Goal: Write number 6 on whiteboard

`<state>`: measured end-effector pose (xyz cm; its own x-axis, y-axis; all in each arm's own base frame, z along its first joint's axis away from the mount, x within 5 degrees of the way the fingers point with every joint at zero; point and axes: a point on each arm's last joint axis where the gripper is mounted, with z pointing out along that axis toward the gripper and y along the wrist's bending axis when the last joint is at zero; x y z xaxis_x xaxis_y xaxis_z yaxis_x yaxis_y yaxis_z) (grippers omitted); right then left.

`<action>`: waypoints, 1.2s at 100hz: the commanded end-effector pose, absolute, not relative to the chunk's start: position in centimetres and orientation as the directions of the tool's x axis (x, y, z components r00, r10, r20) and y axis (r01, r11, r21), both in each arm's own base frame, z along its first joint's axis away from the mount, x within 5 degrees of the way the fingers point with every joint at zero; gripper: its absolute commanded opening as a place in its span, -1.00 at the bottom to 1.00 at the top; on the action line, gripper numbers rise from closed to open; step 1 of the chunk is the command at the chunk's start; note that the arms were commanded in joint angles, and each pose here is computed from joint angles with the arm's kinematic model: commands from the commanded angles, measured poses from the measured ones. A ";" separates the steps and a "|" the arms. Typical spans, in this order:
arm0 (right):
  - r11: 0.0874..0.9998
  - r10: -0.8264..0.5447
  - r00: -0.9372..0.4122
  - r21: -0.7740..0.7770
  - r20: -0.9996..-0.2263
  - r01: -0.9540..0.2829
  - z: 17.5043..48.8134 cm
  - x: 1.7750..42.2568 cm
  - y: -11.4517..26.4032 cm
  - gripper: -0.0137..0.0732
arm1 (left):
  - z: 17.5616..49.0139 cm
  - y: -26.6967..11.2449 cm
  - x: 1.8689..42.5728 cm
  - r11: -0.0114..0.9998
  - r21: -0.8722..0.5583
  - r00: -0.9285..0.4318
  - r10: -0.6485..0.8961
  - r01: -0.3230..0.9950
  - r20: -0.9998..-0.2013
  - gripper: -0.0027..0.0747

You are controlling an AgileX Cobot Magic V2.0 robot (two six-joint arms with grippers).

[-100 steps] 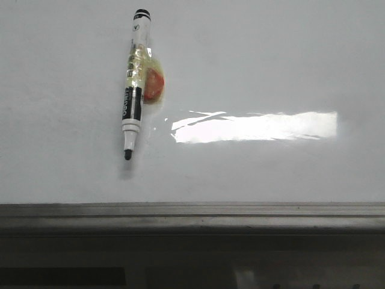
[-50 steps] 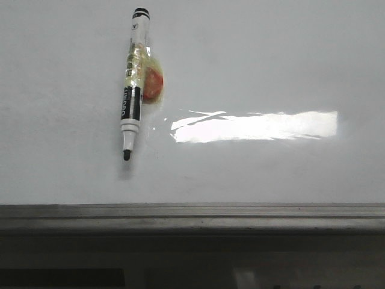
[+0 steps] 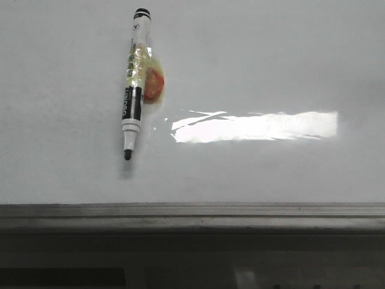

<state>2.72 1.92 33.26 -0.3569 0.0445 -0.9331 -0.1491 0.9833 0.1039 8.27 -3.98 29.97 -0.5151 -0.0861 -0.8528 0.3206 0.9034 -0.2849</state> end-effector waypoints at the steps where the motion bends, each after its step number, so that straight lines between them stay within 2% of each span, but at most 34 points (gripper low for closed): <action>1: 0.980 0.047 -0.298 0.101 -0.953 -0.169 34.8 2.8 2.0 0.03 | 31.4 -4.8 9.1 0.875 -0.280 -0.502 -0.051 0.394 -0.864 0.23; 11: 0.978 0.050 -0.310 0.109 -0.949 -0.177 34.7 2.8 2.1 0.26 | 31.3 -6.1 9.5 0.817 -0.324 -0.526 -0.030 0.477 -0.850 0.17; 30: 0.975 0.060 -0.310 0.122 -0.949 -0.185 34.8 2.8 2.2 0.25 | 30.7 -8.5 11.0 0.745 -0.416 -0.596 -0.032 0.521 -0.803 0.16; 54: 0.975 0.060 -0.310 0.122 -0.949 -0.185 34.8 2.8 2.2 0.25 | 31.5 -12.0 13.0 0.694 -0.417 -0.591 0.016 0.587 -0.806 0.16; 69: 0.975 0.060 -0.310 0.122 -0.949 -0.185 34.8 2.8 2.2 0.25 | 31.3 -14.5 14.1 0.661 -0.452 -0.631 0.042 0.599 -0.774 0.15; 90: 0.974 0.056 -0.329 0.123 -0.943 -0.188 34.6 2.7 2.2 0.25 | 29.8 -16.4 15.8 0.676 -0.492 -0.688 0.030 0.548 -0.725 0.15; 112: 0.974 0.052 -0.342 0.124 -0.938 -0.191 34.5 2.6 2.3 0.25 | 28.7 -16.9 17.4 0.718 -0.485 -0.689 -0.011 0.499 -0.724 0.15; 120: 0.974 0.052 -0.342 0.124 -0.938 -0.191 34.5 2.6 2.3 0.25 | 28.1 -17.2 17.7 0.728 -0.480 -0.700 0.000 0.489 -0.714 0.08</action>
<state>2.32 2.27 33.04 -0.4098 0.0392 -0.9114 -0.1853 0.9747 0.1252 17.02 -16.83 26.92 -0.7292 0.0621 -0.6815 0.4996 0.7288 -0.4682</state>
